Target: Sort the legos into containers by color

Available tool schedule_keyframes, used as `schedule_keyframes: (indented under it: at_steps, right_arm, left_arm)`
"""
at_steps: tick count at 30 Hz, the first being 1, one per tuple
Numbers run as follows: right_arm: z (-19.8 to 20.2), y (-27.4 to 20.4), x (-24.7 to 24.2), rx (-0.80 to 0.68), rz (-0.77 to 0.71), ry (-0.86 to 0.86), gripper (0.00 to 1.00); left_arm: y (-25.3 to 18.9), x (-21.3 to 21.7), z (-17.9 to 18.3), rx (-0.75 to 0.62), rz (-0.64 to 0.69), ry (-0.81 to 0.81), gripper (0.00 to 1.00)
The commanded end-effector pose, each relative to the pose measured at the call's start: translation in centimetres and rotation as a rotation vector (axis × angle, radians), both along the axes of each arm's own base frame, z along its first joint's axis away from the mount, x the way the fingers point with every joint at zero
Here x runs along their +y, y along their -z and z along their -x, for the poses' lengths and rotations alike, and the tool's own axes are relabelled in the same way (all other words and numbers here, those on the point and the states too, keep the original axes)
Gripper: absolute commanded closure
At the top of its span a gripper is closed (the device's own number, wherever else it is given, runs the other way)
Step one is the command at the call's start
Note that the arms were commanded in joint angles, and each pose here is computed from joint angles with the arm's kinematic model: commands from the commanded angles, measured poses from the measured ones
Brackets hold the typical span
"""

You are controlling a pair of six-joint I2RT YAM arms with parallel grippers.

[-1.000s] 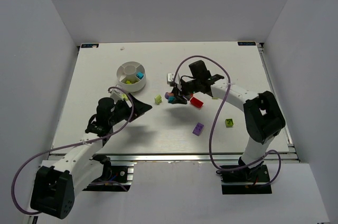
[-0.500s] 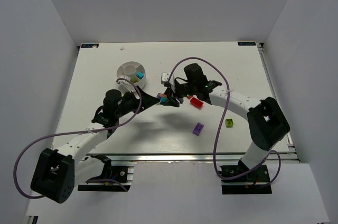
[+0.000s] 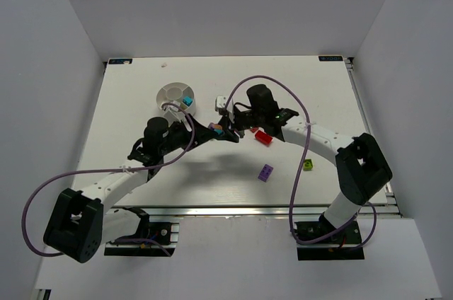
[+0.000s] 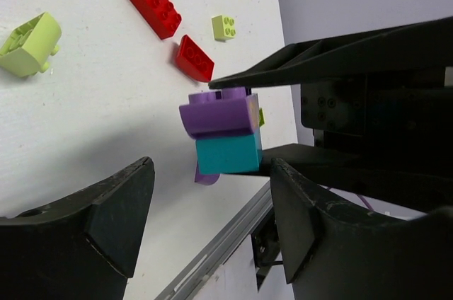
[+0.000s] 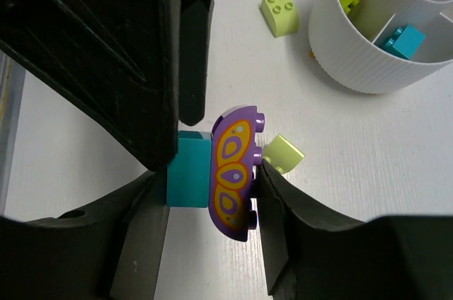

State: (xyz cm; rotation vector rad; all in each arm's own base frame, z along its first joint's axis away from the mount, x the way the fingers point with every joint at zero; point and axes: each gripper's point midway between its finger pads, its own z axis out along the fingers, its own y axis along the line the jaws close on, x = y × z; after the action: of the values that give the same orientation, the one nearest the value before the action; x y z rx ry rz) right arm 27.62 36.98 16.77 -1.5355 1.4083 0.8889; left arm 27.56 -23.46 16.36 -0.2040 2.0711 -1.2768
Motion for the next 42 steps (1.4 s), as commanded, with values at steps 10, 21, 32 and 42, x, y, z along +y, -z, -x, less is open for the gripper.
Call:
schedule_keyframes:
  at_steps: [10,21,32,42]
  right_arm:
    - [1.1,-2.6,0.5,-0.064,-0.058,-0.028,0.9]
    - [1.3,-2.8,0.7,-0.058,-0.066,-0.038,0.61]
    - [1.3,-2.5,0.1,-0.041,-0.05,-0.055,0.11]
    - [5.9,-1.5,-2.3,-0.009,-0.036,-0.365,0.11]
  left_arm:
    - [-2.0,-0.8,-0.7,-0.066,0.021,0.019,0.38]
    - [-2.4,-1.2,-0.6,-0.085,0.03,0.043,0.71]
    - [-1.2,-0.1,0.8,-0.115,-0.126,0.104,0.79]
    - [-1.3,2.9,3.9,-0.405,-0.371,0.212,0.84]
